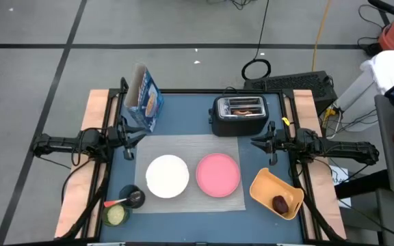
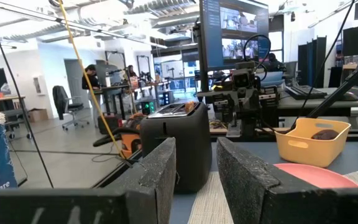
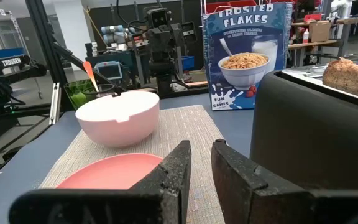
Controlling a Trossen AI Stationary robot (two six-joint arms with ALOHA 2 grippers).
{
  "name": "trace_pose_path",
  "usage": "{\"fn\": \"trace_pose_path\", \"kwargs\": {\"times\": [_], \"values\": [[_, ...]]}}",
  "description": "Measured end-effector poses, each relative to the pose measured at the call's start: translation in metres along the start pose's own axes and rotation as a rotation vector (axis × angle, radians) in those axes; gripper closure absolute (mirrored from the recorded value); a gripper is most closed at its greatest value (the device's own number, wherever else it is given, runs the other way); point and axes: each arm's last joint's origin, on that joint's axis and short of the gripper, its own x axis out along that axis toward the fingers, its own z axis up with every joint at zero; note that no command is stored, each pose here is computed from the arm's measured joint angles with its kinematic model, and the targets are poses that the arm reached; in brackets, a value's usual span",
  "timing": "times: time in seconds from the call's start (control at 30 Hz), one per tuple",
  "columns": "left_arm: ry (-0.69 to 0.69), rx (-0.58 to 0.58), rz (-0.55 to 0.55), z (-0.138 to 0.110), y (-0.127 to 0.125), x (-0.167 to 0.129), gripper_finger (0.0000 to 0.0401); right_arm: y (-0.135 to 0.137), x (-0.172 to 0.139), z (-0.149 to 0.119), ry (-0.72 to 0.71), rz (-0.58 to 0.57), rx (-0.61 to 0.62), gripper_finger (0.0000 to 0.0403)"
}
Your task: Arrange a breakfast setting
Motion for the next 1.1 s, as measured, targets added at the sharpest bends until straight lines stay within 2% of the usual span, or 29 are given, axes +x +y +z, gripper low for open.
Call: {"fn": "trace_pose_path", "kwargs": {"times": [1.1], "values": [[-0.019,0.026,0.004,0.0019,0.0004,0.0,0.0277,0.0,0.0,0.0,0.0,0.0,0.0,0.0344]]}}
